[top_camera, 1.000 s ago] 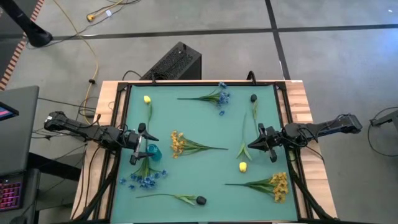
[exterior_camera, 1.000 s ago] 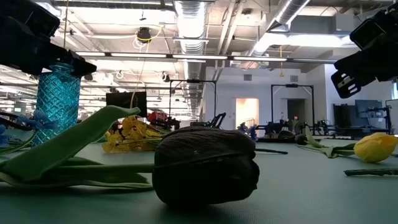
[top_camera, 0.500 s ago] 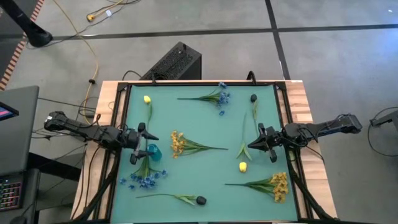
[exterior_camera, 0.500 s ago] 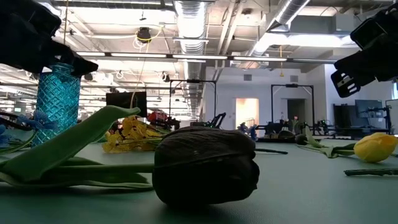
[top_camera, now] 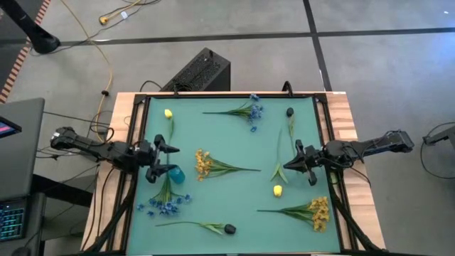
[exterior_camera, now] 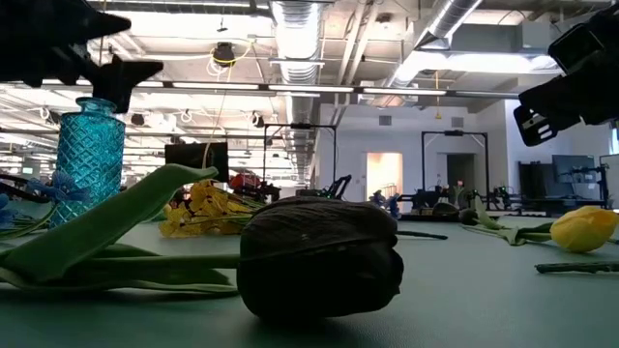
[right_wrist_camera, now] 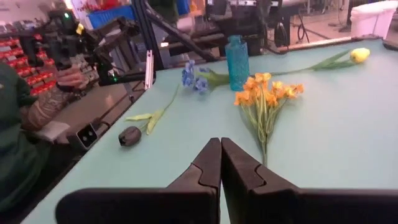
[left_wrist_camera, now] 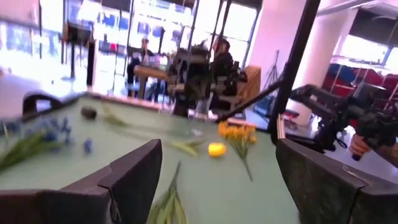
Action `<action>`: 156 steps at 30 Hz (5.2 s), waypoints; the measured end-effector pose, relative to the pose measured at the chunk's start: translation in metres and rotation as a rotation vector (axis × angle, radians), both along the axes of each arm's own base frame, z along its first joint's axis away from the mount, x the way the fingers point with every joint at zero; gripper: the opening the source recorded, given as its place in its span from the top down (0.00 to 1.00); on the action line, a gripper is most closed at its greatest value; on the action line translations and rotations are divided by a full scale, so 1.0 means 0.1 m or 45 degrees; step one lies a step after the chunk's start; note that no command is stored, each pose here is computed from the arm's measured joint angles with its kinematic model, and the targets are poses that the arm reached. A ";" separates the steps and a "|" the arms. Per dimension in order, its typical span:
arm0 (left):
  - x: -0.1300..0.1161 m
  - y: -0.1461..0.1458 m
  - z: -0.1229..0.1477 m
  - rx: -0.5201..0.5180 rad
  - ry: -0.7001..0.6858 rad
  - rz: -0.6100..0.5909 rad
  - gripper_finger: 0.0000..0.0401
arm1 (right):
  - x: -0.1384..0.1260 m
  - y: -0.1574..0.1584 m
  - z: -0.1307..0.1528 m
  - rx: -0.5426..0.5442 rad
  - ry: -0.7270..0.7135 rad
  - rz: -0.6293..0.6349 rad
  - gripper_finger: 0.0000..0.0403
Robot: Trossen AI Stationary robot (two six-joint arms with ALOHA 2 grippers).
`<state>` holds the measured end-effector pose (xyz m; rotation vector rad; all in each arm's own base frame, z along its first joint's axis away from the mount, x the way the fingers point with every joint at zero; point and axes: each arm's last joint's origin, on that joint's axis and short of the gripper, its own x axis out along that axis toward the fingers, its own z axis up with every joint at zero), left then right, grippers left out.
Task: Sort flowers into vase by color
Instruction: Put the top blue flowers into the blue vase
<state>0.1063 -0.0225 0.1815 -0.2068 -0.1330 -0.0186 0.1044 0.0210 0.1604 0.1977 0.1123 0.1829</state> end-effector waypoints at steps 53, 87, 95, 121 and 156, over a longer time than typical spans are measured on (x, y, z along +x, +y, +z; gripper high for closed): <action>0.75 0.13 0.98 0.535 0.377 0.616 0.24 | 1.57 0.32 1.36 -0.445 0.591 -0.262 0.86; 2.71 2.79 -0.03 0.131 1.458 0.296 0.24 | 1.31 -0.03 0.76 -0.670 0.347 -0.164 0.91; 2.57 2.96 -0.13 0.095 1.579 0.234 0.24 | 1.32 -0.07 0.76 -0.674 0.340 -0.153 0.92; 2.40 3.05 -0.44 -0.007 1.765 0.137 0.69 | 1.35 -0.19 0.83 -0.792 0.261 -0.206 0.92; 1.65 1.16 1.60 0.218 0.613 -0.269 1.00 | 1.34 -0.04 0.81 -0.570 0.276 -0.180 0.92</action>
